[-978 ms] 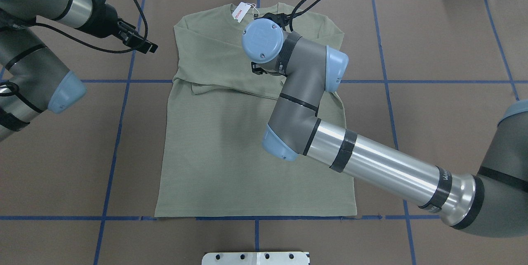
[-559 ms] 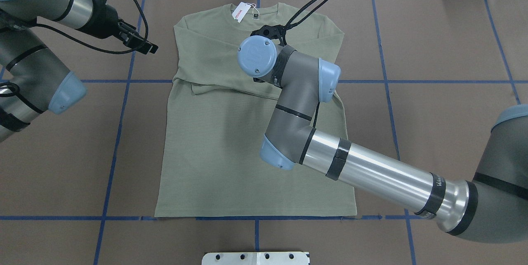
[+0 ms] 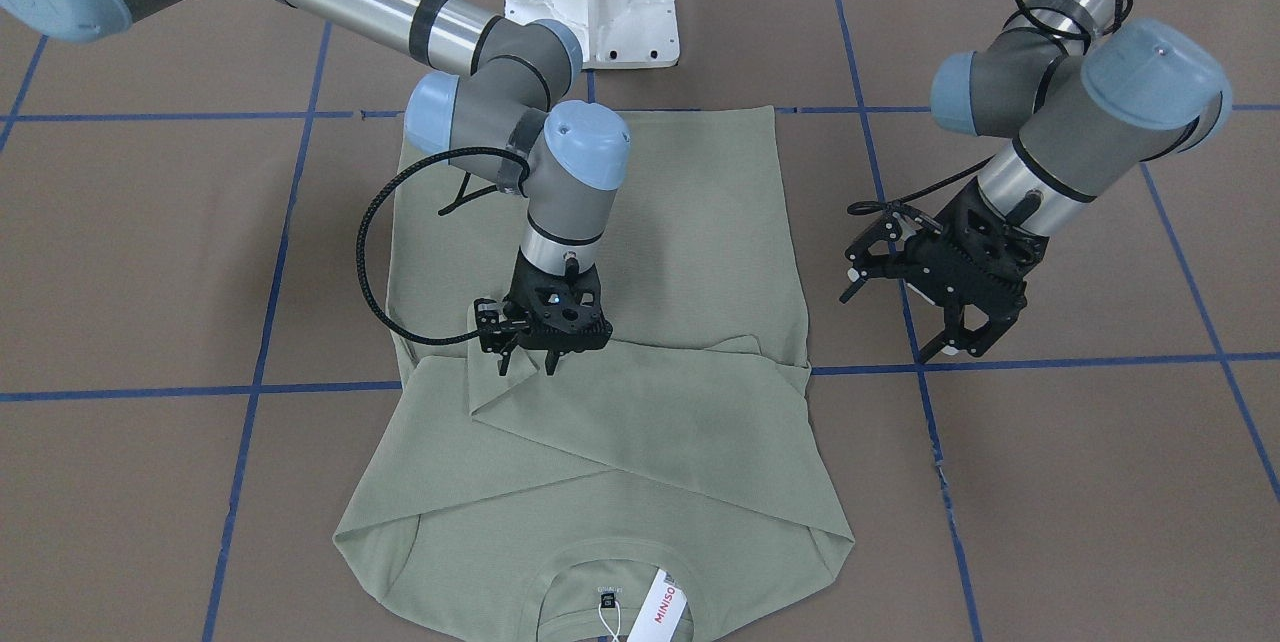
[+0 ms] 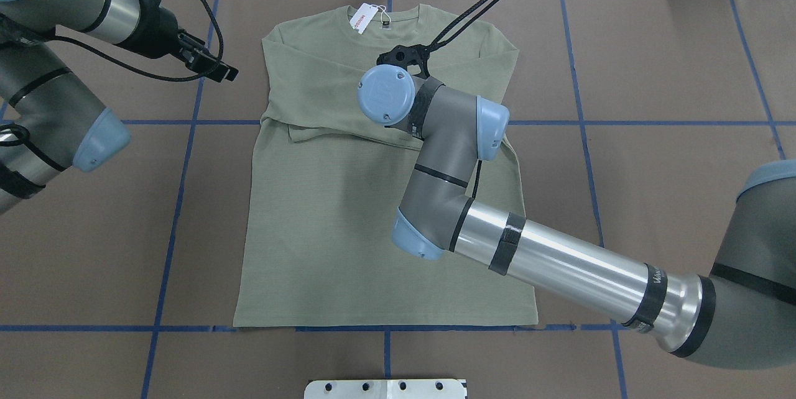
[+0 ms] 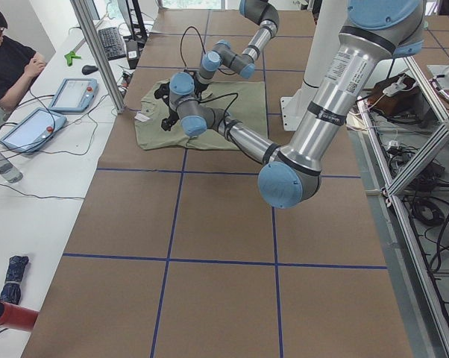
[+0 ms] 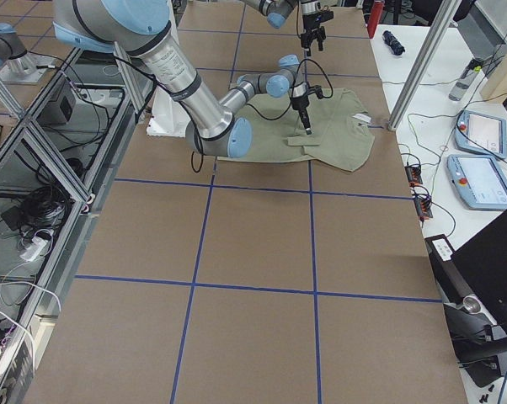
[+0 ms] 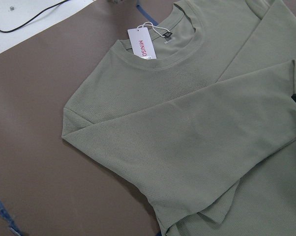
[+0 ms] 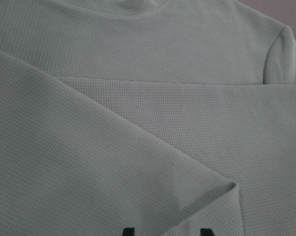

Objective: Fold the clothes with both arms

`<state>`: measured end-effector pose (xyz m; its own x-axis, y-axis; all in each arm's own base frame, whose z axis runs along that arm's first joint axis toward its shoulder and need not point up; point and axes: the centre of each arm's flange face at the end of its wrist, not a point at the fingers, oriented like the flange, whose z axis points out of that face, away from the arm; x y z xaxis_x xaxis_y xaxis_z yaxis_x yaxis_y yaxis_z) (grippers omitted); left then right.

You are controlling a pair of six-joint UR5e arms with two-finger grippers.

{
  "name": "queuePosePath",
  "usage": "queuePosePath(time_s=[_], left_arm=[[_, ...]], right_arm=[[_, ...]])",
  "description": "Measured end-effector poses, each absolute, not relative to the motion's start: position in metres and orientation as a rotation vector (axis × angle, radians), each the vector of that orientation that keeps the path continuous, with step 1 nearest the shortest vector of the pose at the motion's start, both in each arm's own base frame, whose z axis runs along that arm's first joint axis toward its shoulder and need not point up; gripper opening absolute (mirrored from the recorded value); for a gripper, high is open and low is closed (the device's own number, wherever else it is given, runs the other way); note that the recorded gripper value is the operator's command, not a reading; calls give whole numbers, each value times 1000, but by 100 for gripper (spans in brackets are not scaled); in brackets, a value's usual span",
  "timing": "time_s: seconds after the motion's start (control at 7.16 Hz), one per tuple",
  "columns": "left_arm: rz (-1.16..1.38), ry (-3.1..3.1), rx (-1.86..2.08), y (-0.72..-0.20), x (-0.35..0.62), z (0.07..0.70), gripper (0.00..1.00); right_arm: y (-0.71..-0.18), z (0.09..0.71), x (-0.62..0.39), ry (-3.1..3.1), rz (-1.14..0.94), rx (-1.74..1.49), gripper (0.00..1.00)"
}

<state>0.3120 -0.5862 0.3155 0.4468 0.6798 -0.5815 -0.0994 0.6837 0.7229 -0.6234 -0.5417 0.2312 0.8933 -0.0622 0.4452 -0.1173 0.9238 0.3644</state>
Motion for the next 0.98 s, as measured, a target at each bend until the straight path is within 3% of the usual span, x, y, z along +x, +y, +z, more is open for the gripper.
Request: queuePosePath(time_s=[0.14,0.28,0.98], left_arm=[[530,1000,672,-586,312,316,100],[530,999,672,-586,312,316,100],[531,1002,681,-582,311,323,100]], right_arm=[[-541,233,-625,-469,27,396,4],[-541,234,-625,-469,26,396,0],[-546,239,-584,-447,-3,421,0]])
